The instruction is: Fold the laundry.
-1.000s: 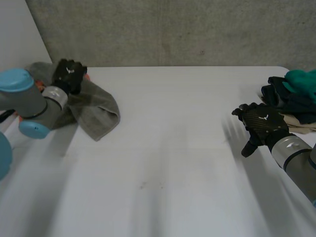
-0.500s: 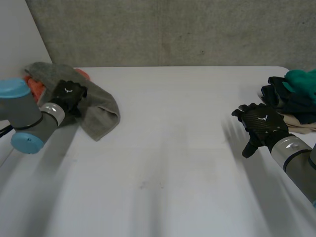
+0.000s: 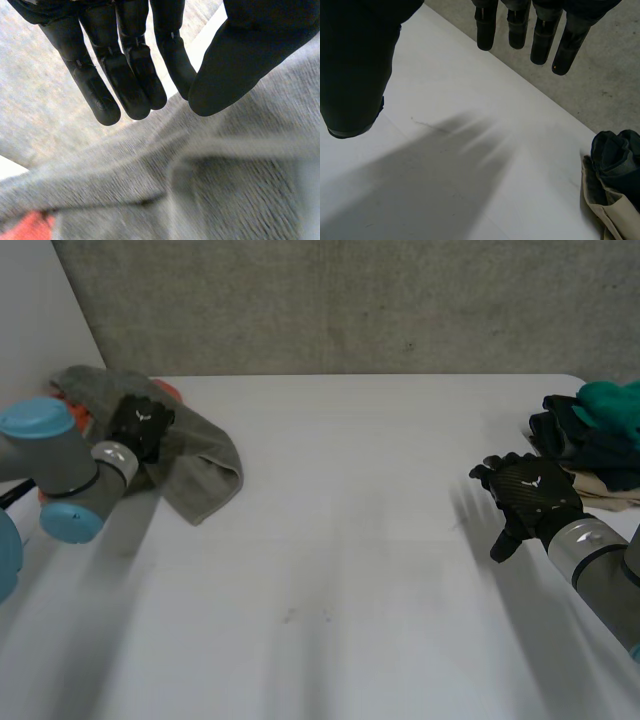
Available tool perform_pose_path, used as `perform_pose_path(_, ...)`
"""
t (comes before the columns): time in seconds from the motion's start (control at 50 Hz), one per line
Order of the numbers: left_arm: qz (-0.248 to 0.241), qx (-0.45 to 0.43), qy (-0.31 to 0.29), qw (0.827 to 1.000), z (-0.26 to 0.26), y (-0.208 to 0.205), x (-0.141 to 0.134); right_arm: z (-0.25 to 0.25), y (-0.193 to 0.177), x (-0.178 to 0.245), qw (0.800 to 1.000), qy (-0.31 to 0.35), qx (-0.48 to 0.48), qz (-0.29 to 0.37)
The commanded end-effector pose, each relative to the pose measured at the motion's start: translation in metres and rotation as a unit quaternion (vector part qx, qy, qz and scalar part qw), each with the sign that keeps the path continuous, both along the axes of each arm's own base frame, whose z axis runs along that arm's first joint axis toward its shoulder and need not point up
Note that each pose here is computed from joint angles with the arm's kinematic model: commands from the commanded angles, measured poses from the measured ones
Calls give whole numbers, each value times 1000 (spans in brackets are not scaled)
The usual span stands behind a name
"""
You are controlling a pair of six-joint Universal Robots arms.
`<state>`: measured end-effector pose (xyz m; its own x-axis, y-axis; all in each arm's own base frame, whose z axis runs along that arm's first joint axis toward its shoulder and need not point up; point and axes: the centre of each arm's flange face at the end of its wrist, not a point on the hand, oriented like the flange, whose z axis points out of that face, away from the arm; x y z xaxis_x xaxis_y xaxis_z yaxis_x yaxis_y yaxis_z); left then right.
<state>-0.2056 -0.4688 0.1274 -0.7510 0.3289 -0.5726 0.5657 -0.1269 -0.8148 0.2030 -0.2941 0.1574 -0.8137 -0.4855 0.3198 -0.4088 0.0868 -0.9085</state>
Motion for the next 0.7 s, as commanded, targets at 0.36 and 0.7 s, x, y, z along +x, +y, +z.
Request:
perform_pose_path(0.36,41,76,52,995,-7,7,24,2,0,1,1000,-1,-1,6)
perform_pose_path(0.7,43,74,54,995,-28,-8,27,0,-1,0,1000,-1,-2,2)
